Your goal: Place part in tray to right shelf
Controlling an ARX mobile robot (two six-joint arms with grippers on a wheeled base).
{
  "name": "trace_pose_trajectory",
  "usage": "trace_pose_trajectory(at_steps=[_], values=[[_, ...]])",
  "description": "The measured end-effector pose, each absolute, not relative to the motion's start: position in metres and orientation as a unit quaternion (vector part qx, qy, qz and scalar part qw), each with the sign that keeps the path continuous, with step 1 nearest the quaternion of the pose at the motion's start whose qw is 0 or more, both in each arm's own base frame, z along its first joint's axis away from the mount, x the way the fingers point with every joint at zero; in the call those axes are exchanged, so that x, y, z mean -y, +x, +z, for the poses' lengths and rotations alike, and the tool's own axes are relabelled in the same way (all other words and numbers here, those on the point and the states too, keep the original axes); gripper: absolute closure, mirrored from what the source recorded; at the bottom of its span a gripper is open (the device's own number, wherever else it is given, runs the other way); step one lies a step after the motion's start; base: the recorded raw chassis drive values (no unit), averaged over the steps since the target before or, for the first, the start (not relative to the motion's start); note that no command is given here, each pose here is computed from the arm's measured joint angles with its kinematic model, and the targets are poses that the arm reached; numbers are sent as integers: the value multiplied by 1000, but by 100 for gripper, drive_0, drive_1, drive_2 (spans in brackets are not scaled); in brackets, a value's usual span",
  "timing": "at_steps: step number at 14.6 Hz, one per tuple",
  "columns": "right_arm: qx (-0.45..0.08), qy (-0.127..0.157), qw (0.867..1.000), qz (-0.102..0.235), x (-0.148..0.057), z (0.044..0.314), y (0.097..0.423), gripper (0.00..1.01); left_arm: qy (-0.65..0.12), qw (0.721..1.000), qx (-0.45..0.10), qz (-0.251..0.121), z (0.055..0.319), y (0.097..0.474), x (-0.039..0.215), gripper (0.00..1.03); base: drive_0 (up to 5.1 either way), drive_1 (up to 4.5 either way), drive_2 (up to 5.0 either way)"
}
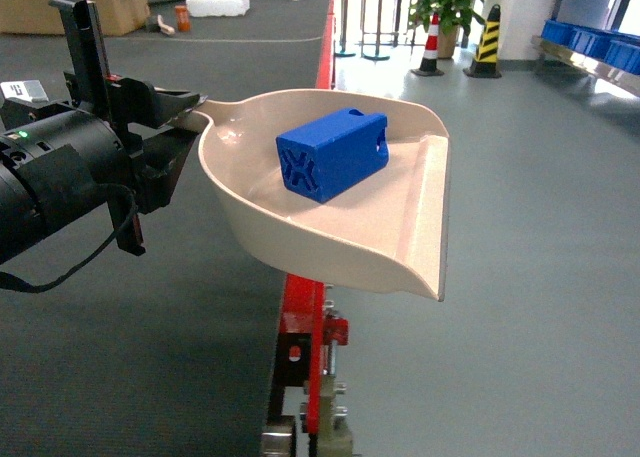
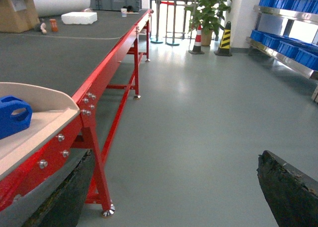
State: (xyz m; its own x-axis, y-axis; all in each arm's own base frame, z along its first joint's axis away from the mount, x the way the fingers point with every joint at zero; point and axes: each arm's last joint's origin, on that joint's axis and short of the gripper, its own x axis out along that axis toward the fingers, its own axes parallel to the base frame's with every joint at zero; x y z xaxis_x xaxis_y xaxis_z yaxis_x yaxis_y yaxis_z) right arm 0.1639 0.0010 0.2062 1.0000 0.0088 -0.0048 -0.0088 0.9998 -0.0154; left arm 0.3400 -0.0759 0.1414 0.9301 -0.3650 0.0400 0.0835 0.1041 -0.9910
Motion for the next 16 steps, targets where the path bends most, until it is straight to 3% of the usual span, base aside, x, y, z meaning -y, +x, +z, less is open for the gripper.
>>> trace_pose_trajectory(at_steps=[10,16], values=[[-4,-8,1000,4,-1,206,164,3,-651,737,-107,-150,141,340,75,86,473,-92,-374],[-2,-8,1000,5,-1,206,164,3,-649,738,-108,-150,141,340,75,86,499,-242,-242]])
